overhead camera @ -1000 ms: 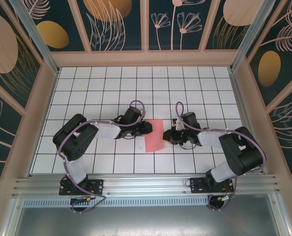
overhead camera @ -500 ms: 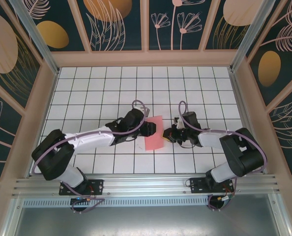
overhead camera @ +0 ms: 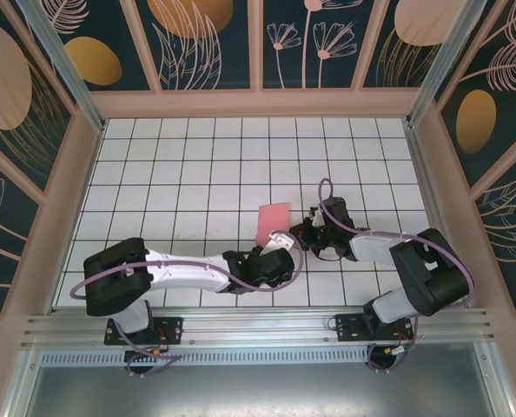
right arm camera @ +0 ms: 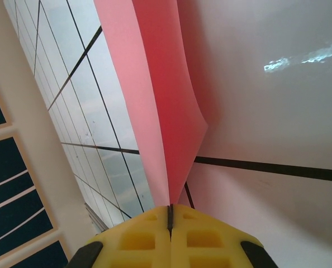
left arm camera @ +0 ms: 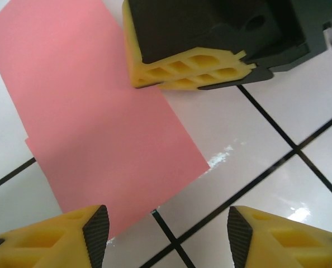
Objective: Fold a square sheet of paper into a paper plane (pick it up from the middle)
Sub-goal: Third fold the triangle at the center of the table.
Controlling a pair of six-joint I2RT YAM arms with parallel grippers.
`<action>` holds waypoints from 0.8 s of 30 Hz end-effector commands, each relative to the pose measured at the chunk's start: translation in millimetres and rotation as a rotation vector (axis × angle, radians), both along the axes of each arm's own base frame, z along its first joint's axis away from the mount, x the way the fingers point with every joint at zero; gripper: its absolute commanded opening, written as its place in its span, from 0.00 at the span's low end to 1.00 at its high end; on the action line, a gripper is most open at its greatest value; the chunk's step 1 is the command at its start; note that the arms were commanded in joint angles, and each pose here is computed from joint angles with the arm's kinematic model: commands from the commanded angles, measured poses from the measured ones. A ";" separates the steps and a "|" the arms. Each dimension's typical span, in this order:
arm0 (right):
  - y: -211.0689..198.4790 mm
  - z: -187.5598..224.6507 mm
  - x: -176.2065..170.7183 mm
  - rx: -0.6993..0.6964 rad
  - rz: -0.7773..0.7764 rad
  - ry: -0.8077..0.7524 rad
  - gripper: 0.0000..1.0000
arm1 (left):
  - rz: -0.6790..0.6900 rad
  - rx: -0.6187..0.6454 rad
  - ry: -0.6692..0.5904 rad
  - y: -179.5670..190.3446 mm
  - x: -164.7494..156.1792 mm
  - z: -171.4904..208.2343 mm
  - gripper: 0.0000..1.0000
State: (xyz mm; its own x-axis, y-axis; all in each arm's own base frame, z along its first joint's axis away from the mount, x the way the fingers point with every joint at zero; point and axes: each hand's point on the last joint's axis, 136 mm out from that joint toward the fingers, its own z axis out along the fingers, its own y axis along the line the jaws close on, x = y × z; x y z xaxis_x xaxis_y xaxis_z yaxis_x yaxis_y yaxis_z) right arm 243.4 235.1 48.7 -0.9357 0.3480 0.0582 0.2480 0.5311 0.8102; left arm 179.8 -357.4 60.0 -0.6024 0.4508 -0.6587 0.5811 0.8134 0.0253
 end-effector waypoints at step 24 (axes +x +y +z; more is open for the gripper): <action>-0.5 5.5 6.8 -0.036 0.000 -0.028 0.04 | 0.018 0.040 -0.146 -14.9 17.6 9.6 0.01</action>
State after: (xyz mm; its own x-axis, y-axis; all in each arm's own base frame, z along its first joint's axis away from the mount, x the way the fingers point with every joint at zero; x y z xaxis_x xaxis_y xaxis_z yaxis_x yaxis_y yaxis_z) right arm 244.8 232.8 46.3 -0.9307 0.3608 0.0602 0.2635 0.5472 0.7945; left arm 195.8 -369.8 54.0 -0.5239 0.5127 -0.6802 0.5702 0.8043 0.1670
